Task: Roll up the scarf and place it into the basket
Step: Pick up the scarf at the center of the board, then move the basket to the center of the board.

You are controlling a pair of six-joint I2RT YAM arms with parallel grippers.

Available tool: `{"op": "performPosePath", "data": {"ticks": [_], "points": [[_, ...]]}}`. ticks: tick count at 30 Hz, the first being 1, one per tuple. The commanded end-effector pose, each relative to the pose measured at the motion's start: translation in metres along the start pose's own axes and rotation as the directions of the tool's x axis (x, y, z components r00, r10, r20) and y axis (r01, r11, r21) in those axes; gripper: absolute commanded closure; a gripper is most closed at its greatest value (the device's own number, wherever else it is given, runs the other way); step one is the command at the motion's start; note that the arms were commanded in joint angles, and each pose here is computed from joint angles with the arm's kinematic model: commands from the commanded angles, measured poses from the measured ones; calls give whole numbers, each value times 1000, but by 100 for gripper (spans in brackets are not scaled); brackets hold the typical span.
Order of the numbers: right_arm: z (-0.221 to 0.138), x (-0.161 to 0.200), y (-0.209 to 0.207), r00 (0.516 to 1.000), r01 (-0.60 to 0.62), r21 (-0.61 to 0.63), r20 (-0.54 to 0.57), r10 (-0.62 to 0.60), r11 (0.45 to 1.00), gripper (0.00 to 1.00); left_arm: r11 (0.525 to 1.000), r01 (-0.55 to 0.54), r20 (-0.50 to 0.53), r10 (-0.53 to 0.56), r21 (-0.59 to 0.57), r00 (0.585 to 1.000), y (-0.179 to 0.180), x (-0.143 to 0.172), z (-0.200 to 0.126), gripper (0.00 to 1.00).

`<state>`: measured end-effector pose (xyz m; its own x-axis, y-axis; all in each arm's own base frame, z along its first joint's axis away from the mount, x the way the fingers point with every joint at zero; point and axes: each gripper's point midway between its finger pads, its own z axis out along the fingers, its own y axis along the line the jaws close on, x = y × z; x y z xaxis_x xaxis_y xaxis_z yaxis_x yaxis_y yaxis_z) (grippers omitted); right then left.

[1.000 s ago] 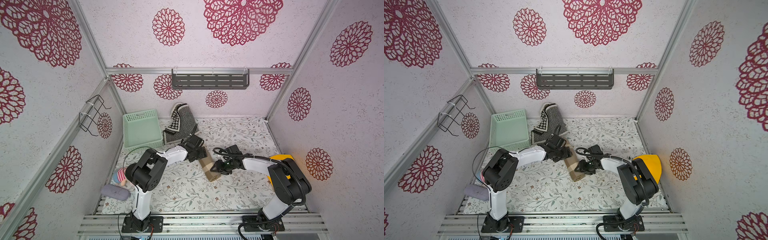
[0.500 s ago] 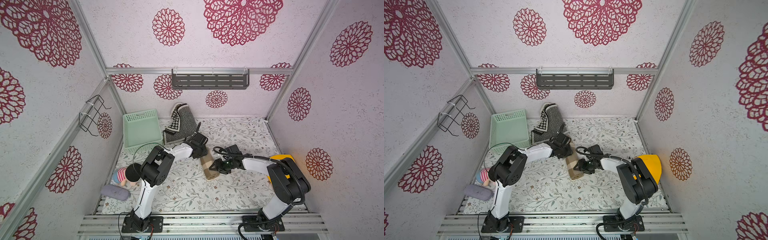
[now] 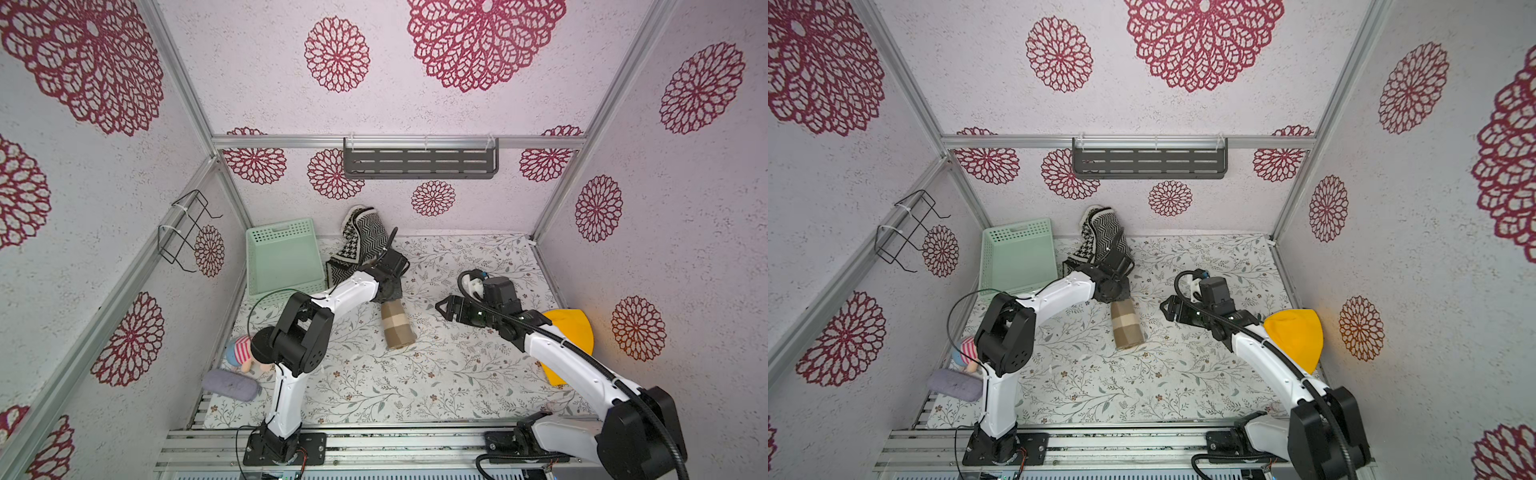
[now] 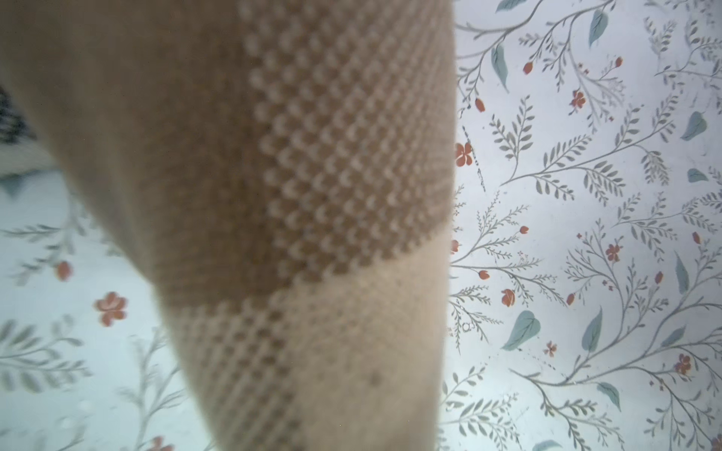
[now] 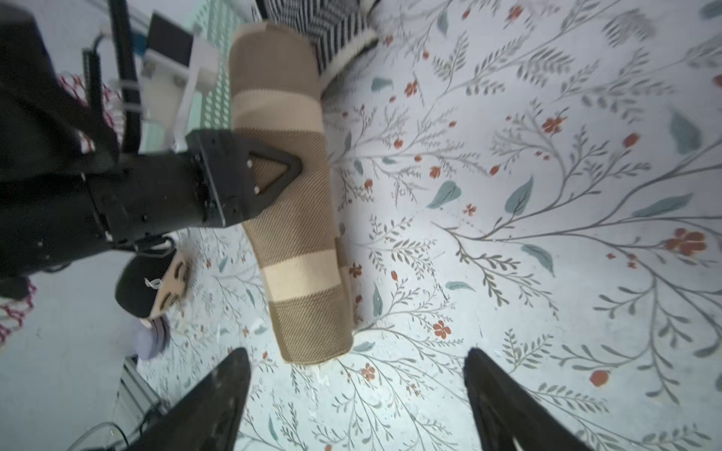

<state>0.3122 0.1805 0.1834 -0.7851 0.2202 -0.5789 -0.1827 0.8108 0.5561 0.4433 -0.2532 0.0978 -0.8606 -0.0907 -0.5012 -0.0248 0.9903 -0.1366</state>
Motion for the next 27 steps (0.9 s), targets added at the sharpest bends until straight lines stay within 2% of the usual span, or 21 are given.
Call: {"op": "performPosePath", "data": {"ticks": [1,6,13,20,24,27], "points": [[-28,-31,-1,989,35,80,138,-46,996,1,998,-61,104,61,4,993,20,-49,-69,100],[-59,-49,-8,961,62,171,255,-105,983,1,994,-100,129,104,-32,986,57,-77,-105,100],[-78,-55,-21,939,54,256,317,-136,965,1,987,-150,148,158,-61,976,114,-117,-129,100],[-75,-55,-29,939,37,289,317,-132,957,1,985,-166,148,172,-47,974,182,-156,-124,100],[-67,-55,-33,946,22,307,302,-119,952,1,990,-128,154,119,55,981,213,-175,-107,100],[-59,-57,-38,953,5,328,283,-104,945,1,991,-102,152,87,90,985,236,-186,-95,100]]}}
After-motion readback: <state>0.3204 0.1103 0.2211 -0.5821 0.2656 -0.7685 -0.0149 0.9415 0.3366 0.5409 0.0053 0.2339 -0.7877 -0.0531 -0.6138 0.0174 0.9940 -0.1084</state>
